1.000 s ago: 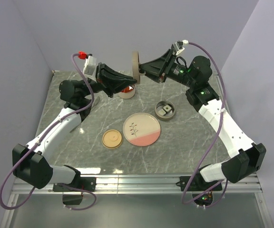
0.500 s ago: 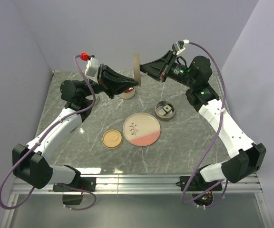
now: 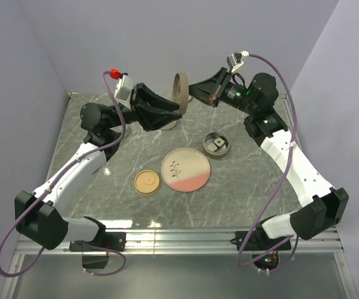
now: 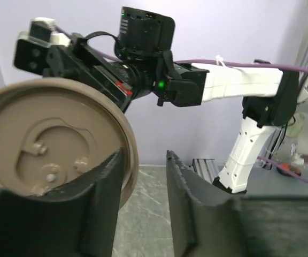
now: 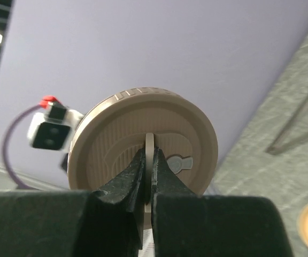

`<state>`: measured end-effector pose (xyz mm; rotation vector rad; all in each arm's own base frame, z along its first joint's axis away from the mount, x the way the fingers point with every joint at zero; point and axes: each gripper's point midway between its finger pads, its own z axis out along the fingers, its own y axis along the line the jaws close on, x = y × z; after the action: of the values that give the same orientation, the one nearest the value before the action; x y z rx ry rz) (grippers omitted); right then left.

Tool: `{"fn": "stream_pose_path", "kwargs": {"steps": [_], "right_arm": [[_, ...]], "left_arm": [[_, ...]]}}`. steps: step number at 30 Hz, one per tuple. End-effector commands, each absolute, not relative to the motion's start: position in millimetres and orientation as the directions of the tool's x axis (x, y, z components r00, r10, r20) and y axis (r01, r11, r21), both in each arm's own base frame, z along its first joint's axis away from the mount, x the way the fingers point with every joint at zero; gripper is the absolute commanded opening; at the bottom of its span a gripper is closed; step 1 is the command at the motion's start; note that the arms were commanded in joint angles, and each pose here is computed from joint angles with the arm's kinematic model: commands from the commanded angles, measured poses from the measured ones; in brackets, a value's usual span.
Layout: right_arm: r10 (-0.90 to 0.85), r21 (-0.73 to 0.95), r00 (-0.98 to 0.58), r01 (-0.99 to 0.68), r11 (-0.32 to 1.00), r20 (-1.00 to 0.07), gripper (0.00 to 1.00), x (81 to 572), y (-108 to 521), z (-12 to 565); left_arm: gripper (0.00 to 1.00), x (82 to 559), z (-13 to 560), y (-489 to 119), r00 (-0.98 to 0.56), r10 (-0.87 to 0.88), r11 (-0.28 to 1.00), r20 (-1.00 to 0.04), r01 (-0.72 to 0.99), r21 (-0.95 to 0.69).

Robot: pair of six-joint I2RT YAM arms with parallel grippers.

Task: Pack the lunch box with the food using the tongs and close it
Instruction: Pass the lid of the lunch box from the left arm to the right, then put the lid back on the lunch box

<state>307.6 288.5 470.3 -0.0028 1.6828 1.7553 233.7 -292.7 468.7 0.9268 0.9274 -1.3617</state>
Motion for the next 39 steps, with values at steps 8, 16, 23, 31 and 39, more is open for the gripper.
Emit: {"fn": "stream_pose_path", "kwargs": {"steps": [8, 16, 23, 31, 39], "right_arm": [[0.253, 0.541, -0.479, -0.729, 0.418, -0.841, 0.0, 319.2, 252.1, 445.4], [-0.049, 0.283, -0.421, -0.686, 0.67, -0.906, 0.0, 357.4, 222.1, 372.4], [-0.345, 0.082, -0.489, -0.661, 0.746, -0.801, 0.0, 398.6, 197.0, 296.2], [-0.525, -0.077, -0.549, -0.64, 0.765, -0.65, 0.0, 425.1, 165.4, 224.7], [-0.575, -0.07, -0.559, -0.678, 0.732, -0.597, 0.0, 427.7, 160.9, 173.9]], "left_arm": [[0.94, 279.8, 480.2, -234.4, 0.017, -0.324, 0.356, -0.946, 0.929, -0.106], [0.99, 332.3, 447.0, -194.0, -0.135, -0.194, 0.611, -0.972, 0.758, -0.228], [0.99, 348.8, 406.4, -176.8, -0.256, -0.12, 0.699, -0.959, 0.664, -0.265], [0.99, 356.7, 378.8, -161.1, -0.301, -0.092, 0.747, -0.949, 0.609, -0.266], [0.99, 363.9, 364.4, -153.3, -0.333, -0.086, 0.772, -0.939, 0.573, -0.274]]}}
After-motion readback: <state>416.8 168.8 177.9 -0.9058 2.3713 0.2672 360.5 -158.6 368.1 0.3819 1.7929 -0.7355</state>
